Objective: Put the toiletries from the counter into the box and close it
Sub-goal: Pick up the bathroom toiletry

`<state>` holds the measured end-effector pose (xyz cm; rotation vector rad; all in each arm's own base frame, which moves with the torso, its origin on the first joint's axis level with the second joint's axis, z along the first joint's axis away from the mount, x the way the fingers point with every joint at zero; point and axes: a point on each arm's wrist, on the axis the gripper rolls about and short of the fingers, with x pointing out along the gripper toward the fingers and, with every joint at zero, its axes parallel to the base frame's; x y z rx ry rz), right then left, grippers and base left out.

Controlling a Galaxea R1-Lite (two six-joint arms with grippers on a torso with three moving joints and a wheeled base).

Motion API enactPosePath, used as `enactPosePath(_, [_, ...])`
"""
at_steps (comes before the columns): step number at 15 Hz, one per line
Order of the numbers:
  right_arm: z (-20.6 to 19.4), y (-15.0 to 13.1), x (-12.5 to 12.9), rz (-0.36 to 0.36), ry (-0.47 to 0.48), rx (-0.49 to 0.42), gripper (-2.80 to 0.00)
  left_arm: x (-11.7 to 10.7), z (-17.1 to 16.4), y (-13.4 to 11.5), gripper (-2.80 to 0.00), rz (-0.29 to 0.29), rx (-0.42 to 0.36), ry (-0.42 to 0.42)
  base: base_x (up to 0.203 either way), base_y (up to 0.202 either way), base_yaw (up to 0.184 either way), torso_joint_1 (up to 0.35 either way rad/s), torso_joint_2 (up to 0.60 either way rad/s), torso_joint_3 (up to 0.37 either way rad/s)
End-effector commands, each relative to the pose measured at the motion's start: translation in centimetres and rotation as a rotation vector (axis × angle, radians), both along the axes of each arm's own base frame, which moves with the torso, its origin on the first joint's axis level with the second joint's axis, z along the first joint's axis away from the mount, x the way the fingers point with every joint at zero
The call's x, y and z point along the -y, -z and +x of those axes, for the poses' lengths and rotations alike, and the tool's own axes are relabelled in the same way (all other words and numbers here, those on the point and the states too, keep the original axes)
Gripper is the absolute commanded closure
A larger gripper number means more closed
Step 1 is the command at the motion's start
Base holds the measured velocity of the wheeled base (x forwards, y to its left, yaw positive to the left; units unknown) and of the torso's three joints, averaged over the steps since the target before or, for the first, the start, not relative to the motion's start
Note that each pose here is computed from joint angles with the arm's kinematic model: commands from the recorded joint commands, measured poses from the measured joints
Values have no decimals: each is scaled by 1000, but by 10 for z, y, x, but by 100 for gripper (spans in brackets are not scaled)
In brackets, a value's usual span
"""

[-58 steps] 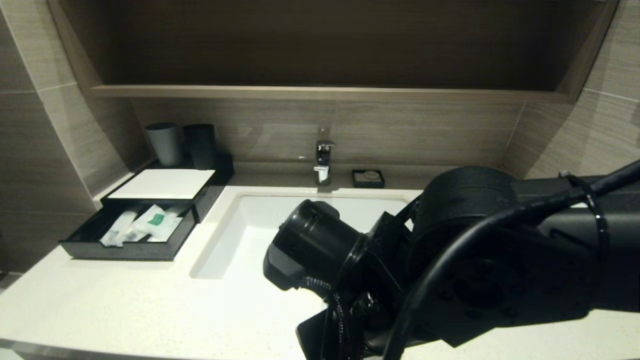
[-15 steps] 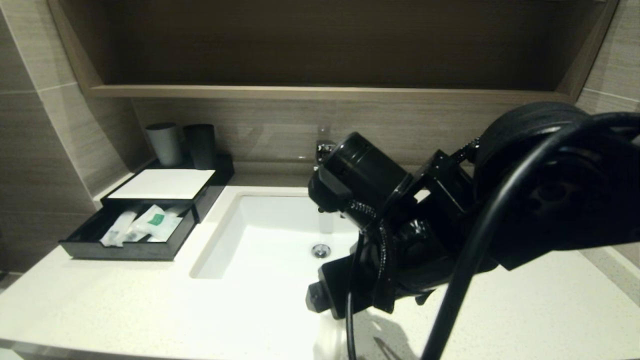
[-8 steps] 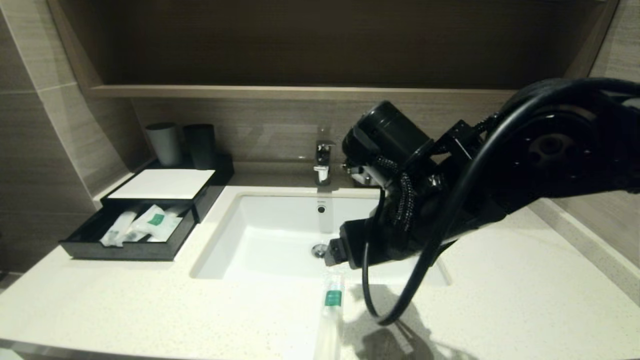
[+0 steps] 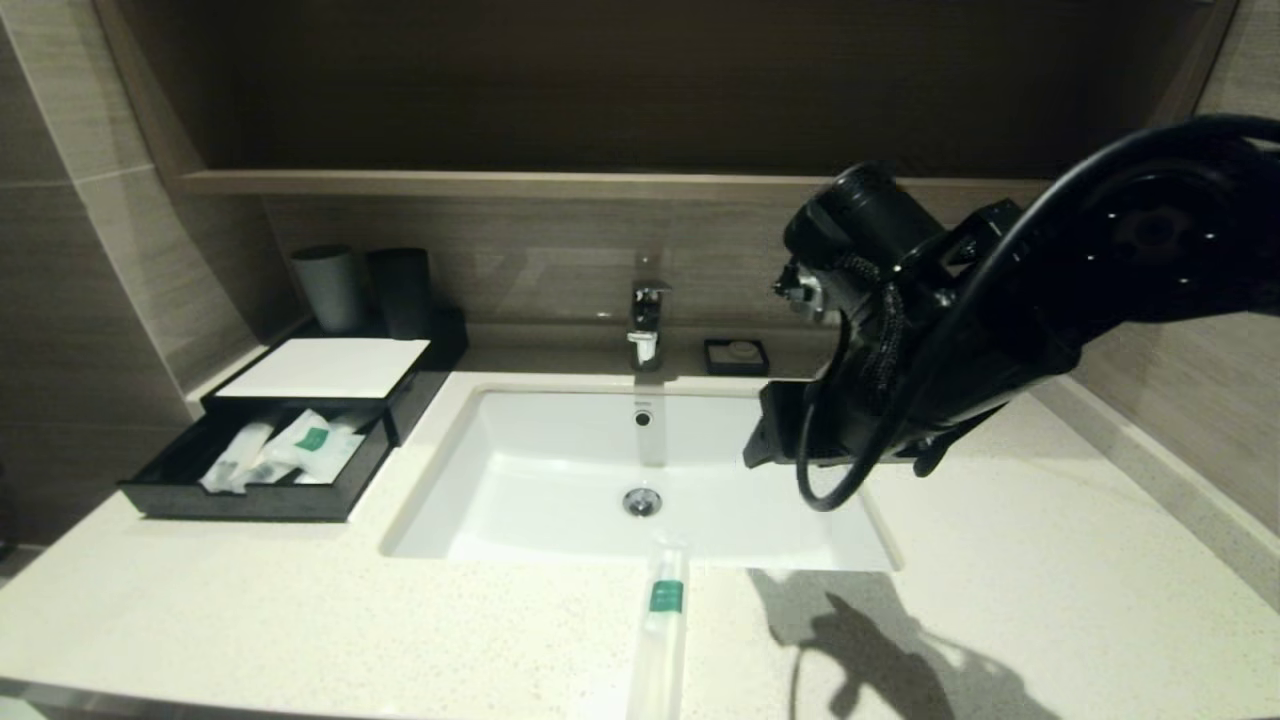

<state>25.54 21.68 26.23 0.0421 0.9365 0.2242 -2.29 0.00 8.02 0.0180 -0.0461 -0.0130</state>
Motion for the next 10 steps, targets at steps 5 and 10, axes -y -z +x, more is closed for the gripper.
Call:
enactPosePath(5, [-11,-20,60,-13,104,42,0,0,2,6,0,1,-21,0,0,0,0,0,0,0])
enactPosePath(10, [-38,-23,95,-53,185,66,0,0,2,6,0,0,-20,0,0,0,0,0,0,0])
